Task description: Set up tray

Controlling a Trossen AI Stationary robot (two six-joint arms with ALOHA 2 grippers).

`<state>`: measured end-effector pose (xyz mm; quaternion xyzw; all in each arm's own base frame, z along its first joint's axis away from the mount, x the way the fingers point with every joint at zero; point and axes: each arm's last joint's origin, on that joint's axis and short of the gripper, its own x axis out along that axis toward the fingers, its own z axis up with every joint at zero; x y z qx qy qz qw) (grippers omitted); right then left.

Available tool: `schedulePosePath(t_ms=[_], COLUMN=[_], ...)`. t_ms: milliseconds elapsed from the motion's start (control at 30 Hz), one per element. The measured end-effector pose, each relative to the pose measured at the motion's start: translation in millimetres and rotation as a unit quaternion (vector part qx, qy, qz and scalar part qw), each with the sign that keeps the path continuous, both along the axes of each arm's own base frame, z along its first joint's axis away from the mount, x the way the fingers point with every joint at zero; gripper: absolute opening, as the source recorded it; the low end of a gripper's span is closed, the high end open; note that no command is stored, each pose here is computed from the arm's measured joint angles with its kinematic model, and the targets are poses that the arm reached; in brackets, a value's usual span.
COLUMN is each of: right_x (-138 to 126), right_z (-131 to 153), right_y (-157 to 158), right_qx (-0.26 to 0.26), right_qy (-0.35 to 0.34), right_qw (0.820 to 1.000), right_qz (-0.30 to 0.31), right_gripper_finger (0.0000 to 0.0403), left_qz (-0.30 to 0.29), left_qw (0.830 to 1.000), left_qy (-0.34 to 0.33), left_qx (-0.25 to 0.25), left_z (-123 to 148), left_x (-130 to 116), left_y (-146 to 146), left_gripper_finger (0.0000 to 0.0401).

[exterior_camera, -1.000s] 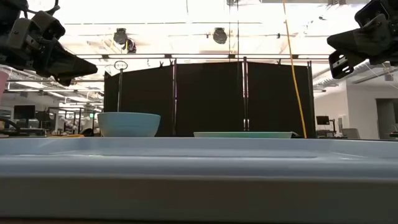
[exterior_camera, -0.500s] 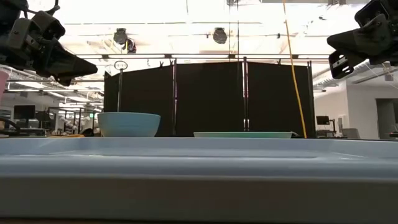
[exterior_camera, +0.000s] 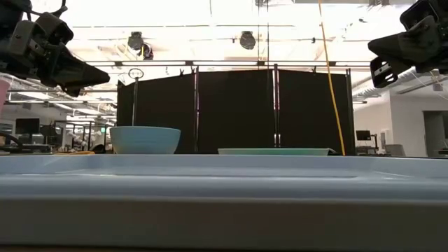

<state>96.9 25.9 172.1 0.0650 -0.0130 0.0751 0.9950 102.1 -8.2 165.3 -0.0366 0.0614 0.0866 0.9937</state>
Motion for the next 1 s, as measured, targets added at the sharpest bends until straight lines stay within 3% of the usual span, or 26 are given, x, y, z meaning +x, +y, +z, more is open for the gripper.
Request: schedulePosePath(t_ms=[133, 400, 567, 733, 1000], right_x=[0.0, 0.0, -1.6, -6.8, 5.2], right_z=[0.0, 0.6, 14.6, 32.9, 19.5], right_y=[0.1, 0.0, -0.4, -2.1, -2.2], right_qx=[-0.041, -0.039, 0.052, 0.144, 0.236], right_qy=[-0.006, -0.009, -0.068, -0.152, -0.070], right_qw=[0.999, 0.999, 0.996, 0.978, 0.968], right_qz=[-0.001, -0.001, 0.004, 0.020, -0.038], right_gripper_finger=[0.0000, 0.0000, 0.0000, 0.0000, 0.0000], left_qz=[0.000, 0.000, 0.000, 0.000, 0.000], left_qw=[1.000, 1.000, 1.000, 1.000, 1.000], left_qy=[0.000, 0.000, 0.000, 0.000, 0.000], left_qx=[0.000, 0.000, 0.000, 0.000, 0.000], left_z=[-0.1, -0.1, -0.2, 0.0, -0.1], left_x=[0.0, 0.0, 0.0, 0.0, 0.0], left_y=[0.0, 0.0, 0.0, 0.0, 0.0], left_gripper_finger=[0.0063, 0.0063, 0.0063, 0.0063, 0.0063])
